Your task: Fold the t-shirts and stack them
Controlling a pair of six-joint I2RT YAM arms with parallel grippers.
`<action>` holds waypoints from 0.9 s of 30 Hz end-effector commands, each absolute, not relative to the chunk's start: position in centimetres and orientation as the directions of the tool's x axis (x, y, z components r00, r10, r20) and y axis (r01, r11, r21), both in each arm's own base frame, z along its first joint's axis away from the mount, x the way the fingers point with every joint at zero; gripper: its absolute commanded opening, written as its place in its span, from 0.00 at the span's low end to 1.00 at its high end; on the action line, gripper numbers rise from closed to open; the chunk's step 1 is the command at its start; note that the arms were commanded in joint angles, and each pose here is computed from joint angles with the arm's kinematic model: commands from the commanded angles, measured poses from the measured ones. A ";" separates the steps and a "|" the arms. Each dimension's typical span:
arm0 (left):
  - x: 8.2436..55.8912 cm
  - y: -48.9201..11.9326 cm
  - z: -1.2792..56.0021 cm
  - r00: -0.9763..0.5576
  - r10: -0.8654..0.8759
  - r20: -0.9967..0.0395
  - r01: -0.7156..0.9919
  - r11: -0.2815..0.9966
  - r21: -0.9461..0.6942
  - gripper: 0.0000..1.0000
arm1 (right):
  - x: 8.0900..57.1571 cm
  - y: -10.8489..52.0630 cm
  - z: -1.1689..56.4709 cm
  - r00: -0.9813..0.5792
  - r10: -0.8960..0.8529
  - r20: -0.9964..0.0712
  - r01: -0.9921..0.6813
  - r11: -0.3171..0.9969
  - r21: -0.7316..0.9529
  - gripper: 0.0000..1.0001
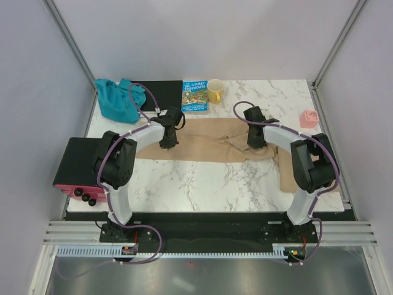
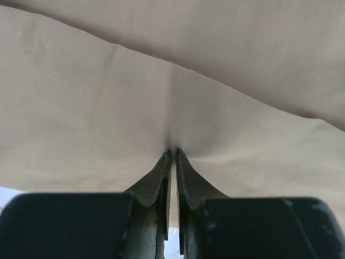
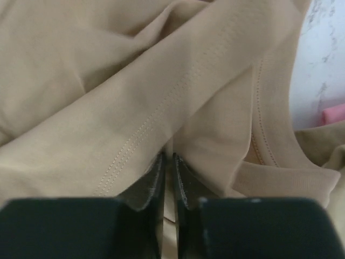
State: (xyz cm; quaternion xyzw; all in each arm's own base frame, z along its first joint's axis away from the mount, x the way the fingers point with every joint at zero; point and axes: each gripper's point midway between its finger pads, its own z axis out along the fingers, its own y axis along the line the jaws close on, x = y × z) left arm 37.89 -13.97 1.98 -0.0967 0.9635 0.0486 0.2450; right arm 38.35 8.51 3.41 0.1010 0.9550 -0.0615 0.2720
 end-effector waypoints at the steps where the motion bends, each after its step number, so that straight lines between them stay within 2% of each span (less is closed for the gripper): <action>1: 36.8 -14.3 0.5 -0.888 -0.127 -0.443 -0.171 0.983 0.061 0.11 | 37.6 9.3 1.7 -0.851 0.187 -0.492 0.239 0.970 -0.044 0.07; 3: 36.4 -14.6 0.3 -0.896 -0.118 -0.428 -0.155 0.986 0.053 0.06 | 37.4 9.5 0.9 -0.861 0.191 -0.471 0.238 0.970 -0.041 0.00; 5: 36.3 -14.8 0.3 -0.899 -0.110 -0.423 -0.148 0.987 0.058 0.02 | 37.5 9.5 0.2 -0.867 0.193 -0.460 0.242 0.969 -0.050 0.00; 17: 31.7 -16.6 -1.3 -0.942 -0.032 -0.334 -0.065 0.994 0.088 0.02 | 41.3 9.9 0.4 -0.846 0.199 -0.495 0.269 0.961 -0.072 0.00; 27: 26.7 -21.2 -0.7 -0.951 0.131 -0.281 0.101 0.988 0.120 0.02 | 45.4 7.9 2.7 -0.799 0.234 -0.554 0.329 0.941 -0.077 0.00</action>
